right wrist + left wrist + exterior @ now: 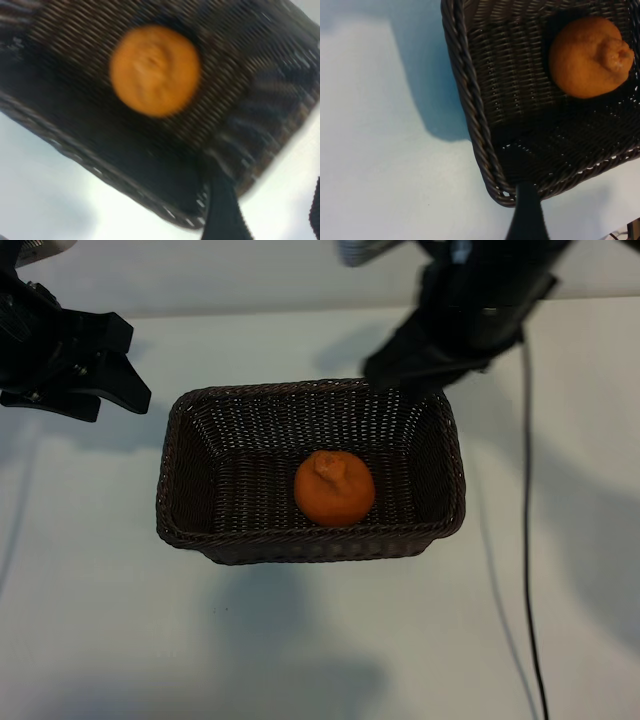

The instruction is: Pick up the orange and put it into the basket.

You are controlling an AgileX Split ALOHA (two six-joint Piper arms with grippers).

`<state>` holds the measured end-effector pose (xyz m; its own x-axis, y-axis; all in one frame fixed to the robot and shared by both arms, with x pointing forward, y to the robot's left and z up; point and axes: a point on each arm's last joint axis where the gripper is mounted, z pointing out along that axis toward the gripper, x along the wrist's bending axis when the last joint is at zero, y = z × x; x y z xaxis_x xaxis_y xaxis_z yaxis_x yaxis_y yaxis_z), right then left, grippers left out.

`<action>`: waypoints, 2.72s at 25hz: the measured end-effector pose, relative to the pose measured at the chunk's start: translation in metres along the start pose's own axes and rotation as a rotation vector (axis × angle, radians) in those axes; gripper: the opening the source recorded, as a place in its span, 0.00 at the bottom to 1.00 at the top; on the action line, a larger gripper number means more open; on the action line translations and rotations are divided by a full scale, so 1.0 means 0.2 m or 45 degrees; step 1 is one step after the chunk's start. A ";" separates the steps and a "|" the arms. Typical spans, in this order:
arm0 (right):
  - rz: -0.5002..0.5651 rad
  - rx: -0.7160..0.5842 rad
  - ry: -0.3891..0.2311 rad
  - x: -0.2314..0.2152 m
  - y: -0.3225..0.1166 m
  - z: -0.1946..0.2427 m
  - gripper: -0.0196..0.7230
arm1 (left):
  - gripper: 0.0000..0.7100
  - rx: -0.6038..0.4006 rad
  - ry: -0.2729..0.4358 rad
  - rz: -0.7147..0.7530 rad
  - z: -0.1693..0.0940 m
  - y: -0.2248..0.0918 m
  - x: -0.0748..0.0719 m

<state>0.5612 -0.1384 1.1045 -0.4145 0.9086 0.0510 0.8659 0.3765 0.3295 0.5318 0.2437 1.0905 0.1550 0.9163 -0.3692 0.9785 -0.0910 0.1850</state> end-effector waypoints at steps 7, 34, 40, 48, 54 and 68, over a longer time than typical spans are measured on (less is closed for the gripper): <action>0.162 0.024 -0.066 -0.26 -0.20 -0.09 0.59 | 0.80 0.000 0.000 0.007 0.00 0.00 0.00; 0.294 0.099 -0.058 -0.37 -0.40 -0.08 0.59 | 0.80 0.000 0.000 0.011 0.00 0.00 0.00; 0.316 0.092 -0.010 -0.36 -0.39 -0.08 0.59 | 0.80 0.000 0.000 0.011 0.00 0.00 0.00; 0.307 -0.020 -0.012 -0.32 -0.44 -0.23 0.59 | 0.80 0.000 0.000 0.010 0.00 0.00 0.00; 0.301 -0.072 -0.017 -0.31 -0.46 -0.29 0.59 | 0.80 0.000 0.000 0.010 0.00 0.00 0.00; 0.300 -0.072 -0.017 -0.31 -0.46 -0.29 0.59 | 0.80 0.000 0.001 0.026 0.00 0.00 0.00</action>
<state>0.4906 -0.2402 1.1261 -0.1989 0.9726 0.1206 0.9211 0.1435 0.3620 0.5318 0.2438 1.0905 0.1745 0.9146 -0.3647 0.9752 -0.1094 0.1923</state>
